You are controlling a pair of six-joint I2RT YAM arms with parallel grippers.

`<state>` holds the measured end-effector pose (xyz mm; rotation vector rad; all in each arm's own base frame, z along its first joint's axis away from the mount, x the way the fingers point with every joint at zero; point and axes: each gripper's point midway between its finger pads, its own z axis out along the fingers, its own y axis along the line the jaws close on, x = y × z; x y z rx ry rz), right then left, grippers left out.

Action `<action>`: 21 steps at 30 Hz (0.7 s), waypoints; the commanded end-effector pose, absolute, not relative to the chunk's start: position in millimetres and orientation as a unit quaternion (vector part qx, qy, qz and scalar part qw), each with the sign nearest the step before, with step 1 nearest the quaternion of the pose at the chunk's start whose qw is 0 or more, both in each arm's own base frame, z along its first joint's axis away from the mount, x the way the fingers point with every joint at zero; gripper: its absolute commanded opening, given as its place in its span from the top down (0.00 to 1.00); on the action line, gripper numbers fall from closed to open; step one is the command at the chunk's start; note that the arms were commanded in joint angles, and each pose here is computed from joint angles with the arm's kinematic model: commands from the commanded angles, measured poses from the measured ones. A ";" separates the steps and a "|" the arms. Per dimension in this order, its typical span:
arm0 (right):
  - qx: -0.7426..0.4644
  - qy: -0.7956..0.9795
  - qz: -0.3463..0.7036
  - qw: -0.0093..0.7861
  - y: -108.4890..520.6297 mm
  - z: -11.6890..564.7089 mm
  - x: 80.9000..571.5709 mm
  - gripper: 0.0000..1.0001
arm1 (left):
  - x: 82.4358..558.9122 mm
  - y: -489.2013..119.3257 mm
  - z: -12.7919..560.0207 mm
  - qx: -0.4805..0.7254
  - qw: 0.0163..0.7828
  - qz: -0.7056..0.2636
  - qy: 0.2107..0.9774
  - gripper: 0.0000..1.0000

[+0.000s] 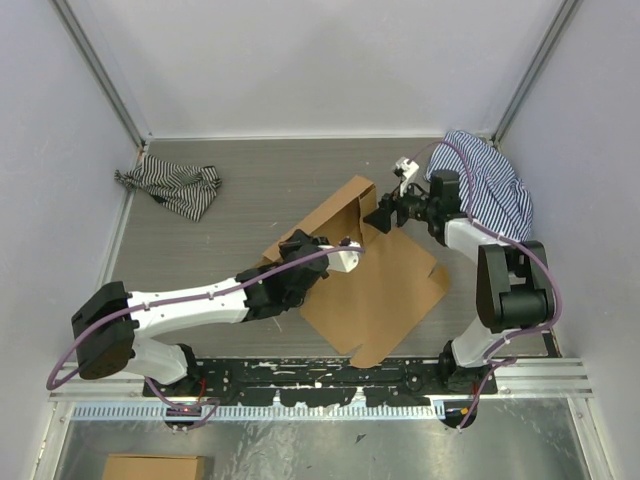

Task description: Fold the paper box

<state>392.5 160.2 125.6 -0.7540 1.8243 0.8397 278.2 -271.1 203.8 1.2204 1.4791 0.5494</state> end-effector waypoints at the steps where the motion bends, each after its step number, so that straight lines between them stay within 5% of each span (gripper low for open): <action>1: -0.320 0.733 0.292 0.525 161.1 156.9 425.0 0.23 | 272.6 -288.2 215.9 0.514 0.560 0.199 0.618 1.00; 7: -0.287 0.755 0.263 0.527 152.2 153.4 431.3 0.35 | 269.6 -289.0 214.1 0.518 0.557 0.200 0.618 1.00; 21: -0.290 0.716 0.309 0.555 166.3 151.1 419.9 0.26 | 274.7 -290.4 204.0 0.515 0.544 0.223 0.623 1.00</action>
